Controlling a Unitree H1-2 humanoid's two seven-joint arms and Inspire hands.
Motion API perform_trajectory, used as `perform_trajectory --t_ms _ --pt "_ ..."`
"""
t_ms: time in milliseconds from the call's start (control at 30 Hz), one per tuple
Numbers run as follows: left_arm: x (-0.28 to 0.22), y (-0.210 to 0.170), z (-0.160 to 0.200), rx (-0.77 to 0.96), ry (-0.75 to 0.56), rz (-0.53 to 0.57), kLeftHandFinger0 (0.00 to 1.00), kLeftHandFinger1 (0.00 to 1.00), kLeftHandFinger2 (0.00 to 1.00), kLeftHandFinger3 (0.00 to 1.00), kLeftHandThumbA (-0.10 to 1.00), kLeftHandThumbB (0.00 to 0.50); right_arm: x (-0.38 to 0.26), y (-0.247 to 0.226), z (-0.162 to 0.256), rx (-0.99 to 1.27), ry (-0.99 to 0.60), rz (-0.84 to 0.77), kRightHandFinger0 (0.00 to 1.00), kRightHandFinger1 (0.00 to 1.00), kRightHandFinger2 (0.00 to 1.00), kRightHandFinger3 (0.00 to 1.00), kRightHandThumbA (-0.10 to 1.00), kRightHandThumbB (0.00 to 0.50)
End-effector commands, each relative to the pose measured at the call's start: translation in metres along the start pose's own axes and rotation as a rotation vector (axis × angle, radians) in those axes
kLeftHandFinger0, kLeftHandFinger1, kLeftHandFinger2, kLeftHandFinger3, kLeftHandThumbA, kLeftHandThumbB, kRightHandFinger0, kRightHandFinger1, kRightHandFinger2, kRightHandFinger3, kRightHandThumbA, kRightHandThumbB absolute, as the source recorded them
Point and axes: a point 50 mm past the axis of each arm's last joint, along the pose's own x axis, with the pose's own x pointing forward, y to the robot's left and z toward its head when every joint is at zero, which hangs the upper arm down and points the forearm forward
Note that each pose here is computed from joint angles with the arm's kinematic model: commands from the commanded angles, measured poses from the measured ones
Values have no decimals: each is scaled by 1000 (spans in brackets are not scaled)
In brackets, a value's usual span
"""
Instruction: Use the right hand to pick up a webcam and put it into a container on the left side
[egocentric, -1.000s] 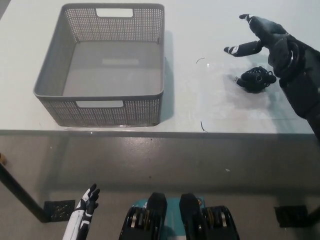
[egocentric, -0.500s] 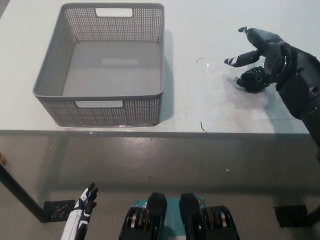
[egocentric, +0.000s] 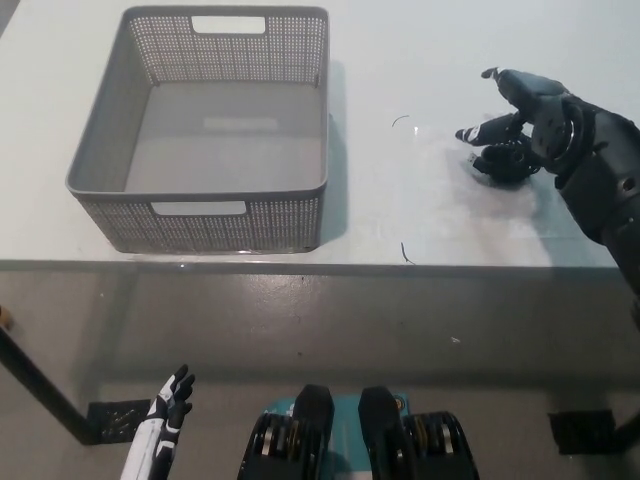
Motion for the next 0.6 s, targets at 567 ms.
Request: perform_trajectory --t_ms 567 --pt "3 1 2 -5 -43 17 1000 1000 1000 1000 1000 12 2 32 -7 -9 17 56 1000 1000 1000 1000 708 500"
